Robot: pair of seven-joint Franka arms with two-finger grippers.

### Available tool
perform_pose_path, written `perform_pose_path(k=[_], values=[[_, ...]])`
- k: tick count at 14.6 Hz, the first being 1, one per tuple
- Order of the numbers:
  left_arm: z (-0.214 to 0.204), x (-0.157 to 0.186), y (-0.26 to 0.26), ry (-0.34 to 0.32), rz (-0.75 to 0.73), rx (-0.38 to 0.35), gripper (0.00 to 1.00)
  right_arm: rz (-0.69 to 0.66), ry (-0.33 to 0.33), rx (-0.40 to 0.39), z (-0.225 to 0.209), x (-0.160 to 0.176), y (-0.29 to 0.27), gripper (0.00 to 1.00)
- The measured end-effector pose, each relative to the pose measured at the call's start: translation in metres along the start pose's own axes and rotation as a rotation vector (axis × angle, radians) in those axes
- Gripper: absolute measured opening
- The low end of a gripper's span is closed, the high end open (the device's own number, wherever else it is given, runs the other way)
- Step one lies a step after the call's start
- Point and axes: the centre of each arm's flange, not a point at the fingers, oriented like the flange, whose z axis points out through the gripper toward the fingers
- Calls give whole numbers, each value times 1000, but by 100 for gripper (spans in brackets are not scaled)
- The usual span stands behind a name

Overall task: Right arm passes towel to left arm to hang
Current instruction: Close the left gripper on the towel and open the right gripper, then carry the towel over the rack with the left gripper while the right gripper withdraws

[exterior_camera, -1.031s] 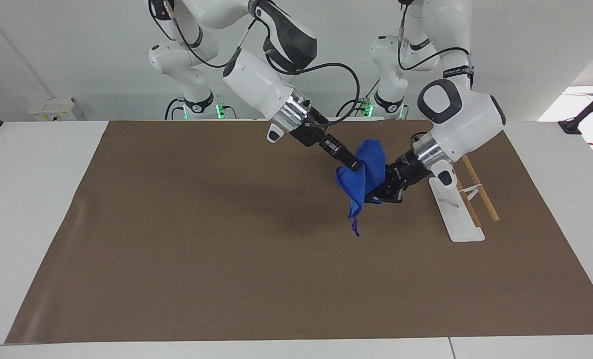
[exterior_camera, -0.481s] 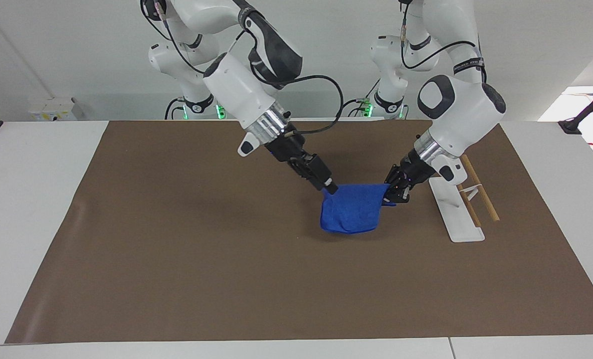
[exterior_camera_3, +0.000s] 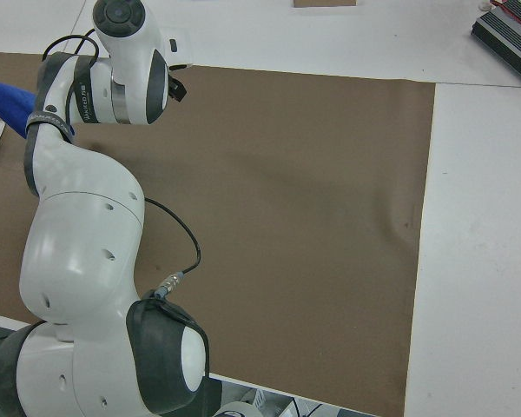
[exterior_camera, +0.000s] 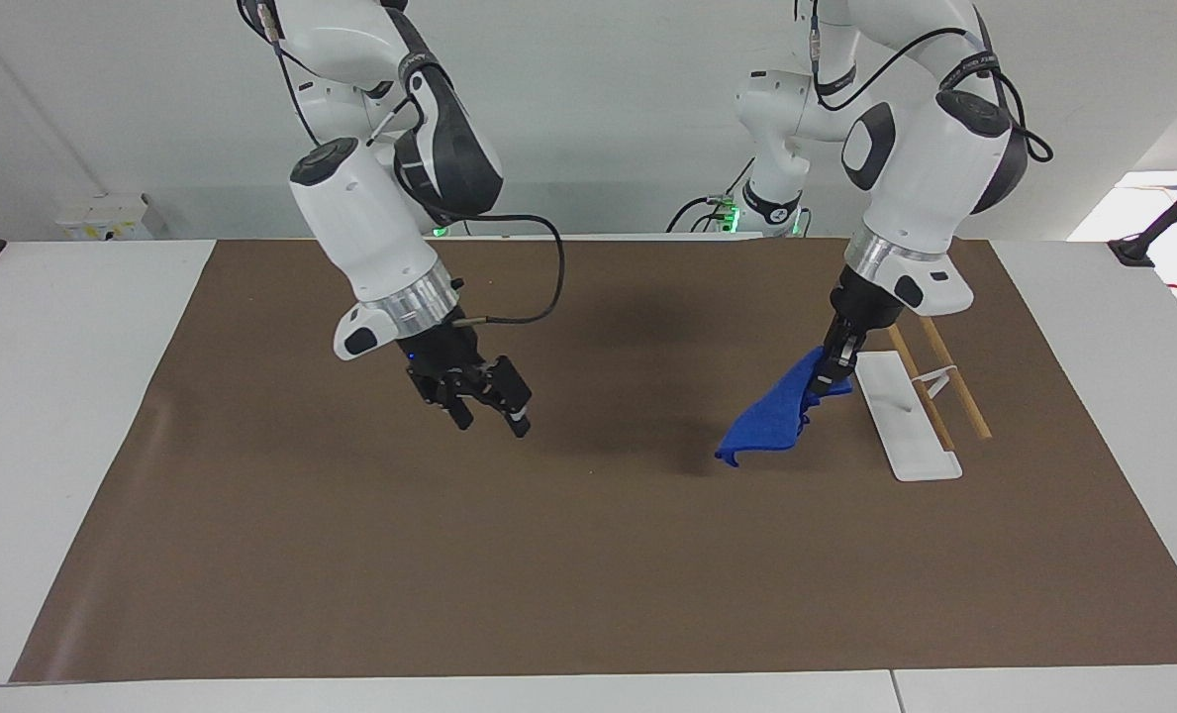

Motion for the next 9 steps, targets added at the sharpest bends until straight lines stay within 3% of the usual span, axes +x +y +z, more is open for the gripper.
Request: perform_pose_path(k=[4, 9], values=[[0, 6, -4, 118, 170, 52, 2, -146, -67, -194, -11, 22, 60, 100], [1, 24, -12, 193, 467, 127, 2, -237, -156, -313, -64, 30, 107, 100]])
